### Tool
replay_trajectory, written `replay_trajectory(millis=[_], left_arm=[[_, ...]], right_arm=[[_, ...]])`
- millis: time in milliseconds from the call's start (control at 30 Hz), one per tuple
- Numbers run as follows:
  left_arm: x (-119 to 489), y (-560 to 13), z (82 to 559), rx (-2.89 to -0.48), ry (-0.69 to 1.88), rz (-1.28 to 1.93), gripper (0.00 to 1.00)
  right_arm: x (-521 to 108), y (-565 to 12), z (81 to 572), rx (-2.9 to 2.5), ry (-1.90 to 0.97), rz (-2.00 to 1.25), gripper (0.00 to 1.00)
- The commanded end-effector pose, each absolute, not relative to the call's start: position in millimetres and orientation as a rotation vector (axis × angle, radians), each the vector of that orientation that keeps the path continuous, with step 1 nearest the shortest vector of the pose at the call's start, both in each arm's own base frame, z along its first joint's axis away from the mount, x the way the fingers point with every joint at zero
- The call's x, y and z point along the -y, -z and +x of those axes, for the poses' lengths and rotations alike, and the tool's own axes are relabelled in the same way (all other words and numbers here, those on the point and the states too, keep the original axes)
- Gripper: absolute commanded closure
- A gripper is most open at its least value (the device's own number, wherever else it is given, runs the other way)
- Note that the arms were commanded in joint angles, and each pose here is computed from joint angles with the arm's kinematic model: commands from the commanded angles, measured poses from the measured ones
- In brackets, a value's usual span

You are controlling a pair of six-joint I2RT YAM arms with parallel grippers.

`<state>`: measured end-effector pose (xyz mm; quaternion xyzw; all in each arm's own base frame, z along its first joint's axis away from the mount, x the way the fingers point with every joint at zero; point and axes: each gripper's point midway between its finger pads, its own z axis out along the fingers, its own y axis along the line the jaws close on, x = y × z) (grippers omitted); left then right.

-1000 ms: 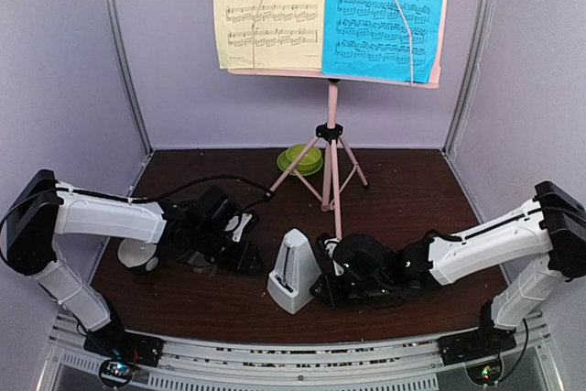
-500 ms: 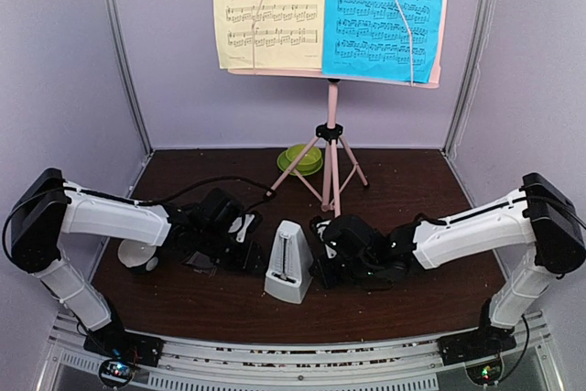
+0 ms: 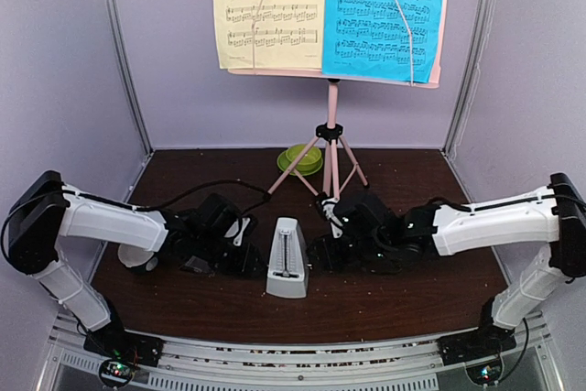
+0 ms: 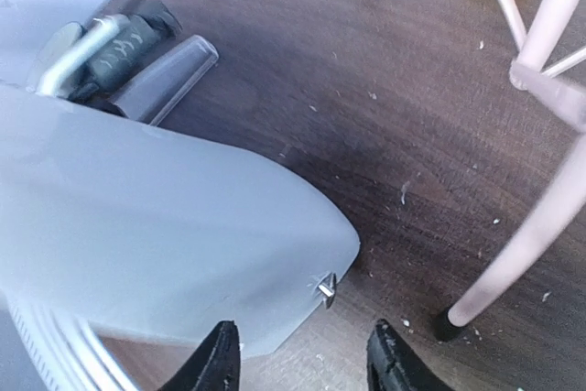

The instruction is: Set up the instrument practice props

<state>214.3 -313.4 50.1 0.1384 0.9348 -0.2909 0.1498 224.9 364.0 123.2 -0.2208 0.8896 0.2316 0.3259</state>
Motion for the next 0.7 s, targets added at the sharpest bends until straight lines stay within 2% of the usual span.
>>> replay_trajectory(millis=[0, 400, 667], left_arm=[[319, -65, 219, -2.617, 0.887, 0.362, 0.56], [352, -59, 209, -2.616, 0.984, 0.413, 0.57], [344, -58, 205, -2.623, 0.961, 0.403, 0.56]], right_arm=[[-353, -155, 209, -2.261, -0.728, -0.550, 0.45], [-361, -188, 182, -2.150, -0.822, -0.545, 0.16], [-368, -192, 192, -2.114, -0.770, -0.506, 0.17]])
